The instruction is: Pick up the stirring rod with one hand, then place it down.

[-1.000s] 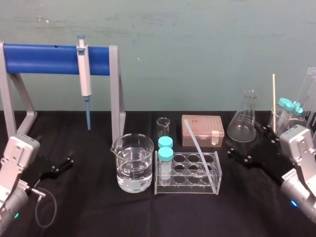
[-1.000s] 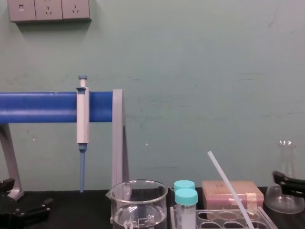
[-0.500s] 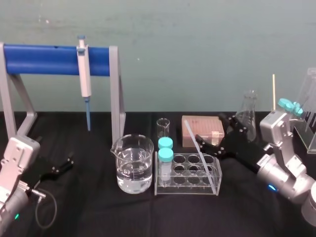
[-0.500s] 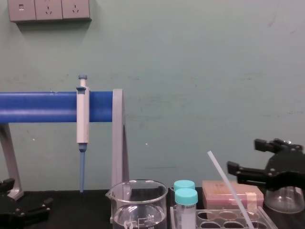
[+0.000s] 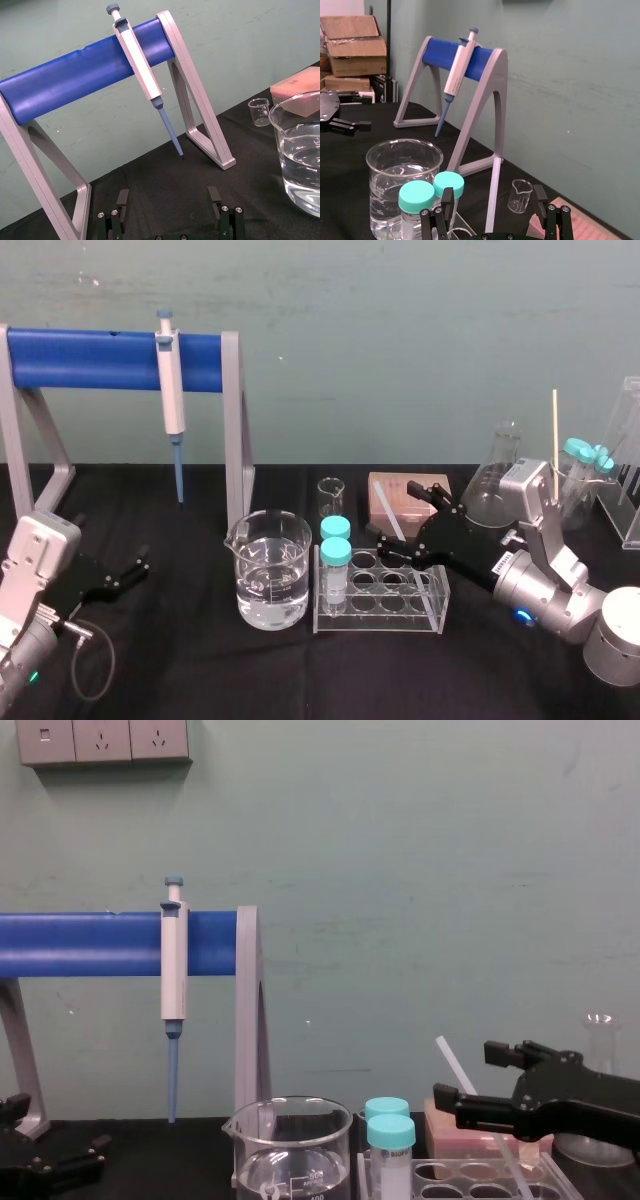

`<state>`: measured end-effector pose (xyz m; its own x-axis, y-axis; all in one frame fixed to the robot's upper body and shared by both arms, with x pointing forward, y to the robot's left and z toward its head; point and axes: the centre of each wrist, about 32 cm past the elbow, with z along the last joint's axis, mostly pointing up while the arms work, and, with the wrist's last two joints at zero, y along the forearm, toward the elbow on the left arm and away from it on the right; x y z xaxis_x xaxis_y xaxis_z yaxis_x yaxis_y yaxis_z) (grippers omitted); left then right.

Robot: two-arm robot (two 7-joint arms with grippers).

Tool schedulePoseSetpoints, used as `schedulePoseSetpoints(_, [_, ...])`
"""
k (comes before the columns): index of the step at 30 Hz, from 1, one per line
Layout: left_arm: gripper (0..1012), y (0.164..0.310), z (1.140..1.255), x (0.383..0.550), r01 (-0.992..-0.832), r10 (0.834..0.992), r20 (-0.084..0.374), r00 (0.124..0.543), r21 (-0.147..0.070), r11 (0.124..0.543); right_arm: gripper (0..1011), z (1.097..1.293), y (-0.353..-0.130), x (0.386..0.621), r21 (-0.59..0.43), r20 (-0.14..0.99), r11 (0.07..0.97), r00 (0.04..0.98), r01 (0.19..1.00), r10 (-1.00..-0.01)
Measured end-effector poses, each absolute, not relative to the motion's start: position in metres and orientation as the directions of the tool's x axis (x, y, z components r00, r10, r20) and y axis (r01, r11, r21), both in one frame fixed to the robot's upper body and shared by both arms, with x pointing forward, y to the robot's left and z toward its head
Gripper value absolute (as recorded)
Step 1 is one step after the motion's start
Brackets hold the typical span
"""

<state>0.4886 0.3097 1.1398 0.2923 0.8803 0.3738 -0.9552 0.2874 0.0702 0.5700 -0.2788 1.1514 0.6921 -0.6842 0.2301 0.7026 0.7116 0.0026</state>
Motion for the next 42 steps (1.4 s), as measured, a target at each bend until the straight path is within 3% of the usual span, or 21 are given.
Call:
schedulePoseSetpoints(30, [1000,0.3097,1.1398,0.4886,-0.955,0.88,0.374,0.292,0.07,0.287,994,1.143,-0.2802,0.5784,-0.031,0.193,0.695,0.687,0.718,-0.7])
schedulePoseSetpoints(35, [1000,0.3097,1.1398,0.4886,-0.955,0.88,0.374,0.292,0.07,0.287,927,1.1429,-0.2802,0.5782,-0.031,0.193,0.695,0.687,0.718,-0.701])
schedulePoseSetpoints(42, [1000,0.3097,1.1398,0.4886,-0.955,0.88,0.374,0.292,0.07,0.287,717,1.1428,-0.2802,0.5781,-0.031,0.193,0.696,0.687,0.718,-0.7])
